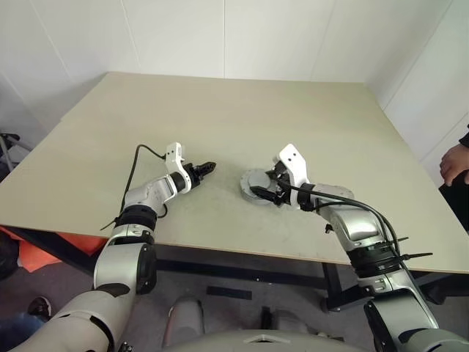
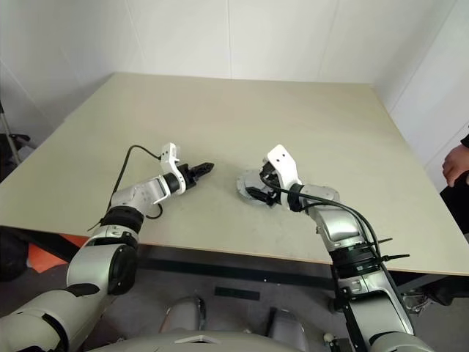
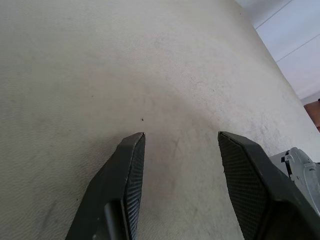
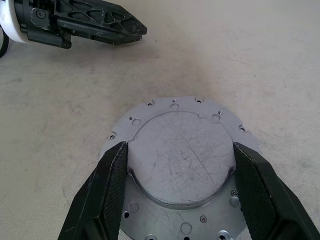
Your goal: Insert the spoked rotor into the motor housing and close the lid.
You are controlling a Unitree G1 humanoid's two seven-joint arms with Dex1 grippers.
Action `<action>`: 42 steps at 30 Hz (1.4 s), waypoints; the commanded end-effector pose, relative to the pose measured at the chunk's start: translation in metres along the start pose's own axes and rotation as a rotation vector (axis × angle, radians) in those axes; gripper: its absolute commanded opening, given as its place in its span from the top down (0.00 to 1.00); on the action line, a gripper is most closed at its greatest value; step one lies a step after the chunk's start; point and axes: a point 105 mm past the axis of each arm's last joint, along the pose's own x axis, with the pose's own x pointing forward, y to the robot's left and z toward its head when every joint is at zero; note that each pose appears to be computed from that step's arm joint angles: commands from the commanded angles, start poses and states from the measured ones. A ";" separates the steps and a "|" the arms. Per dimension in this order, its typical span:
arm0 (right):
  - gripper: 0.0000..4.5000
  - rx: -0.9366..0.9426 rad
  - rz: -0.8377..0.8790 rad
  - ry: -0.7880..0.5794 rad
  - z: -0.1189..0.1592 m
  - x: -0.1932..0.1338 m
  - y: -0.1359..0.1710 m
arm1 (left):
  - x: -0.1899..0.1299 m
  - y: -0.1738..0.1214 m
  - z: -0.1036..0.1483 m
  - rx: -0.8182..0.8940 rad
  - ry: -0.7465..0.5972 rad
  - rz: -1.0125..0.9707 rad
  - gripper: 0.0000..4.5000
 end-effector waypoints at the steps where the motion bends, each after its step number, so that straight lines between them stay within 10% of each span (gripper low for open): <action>1: 0.30 -0.028 -0.057 0.058 -0.010 -0.006 -0.013 | 0.000 -0.006 0.014 0.032 -0.039 -0.019 0.46; 22: 0.30 -0.019 -0.023 0.173 -0.026 -0.014 -0.003 | 0.018 -0.053 -0.002 -0.047 0.007 -0.199 0.46; 31: 0.30 -0.021 -0.024 0.171 -0.015 -0.013 0.002 | 0.041 -0.113 -0.016 -0.150 0.078 -0.370 0.99; 42: 0.30 -0.005 -0.066 0.179 -0.031 -0.016 -0.006 | 0.040 -0.109 -0.056 -0.089 0.298 -0.332 0.99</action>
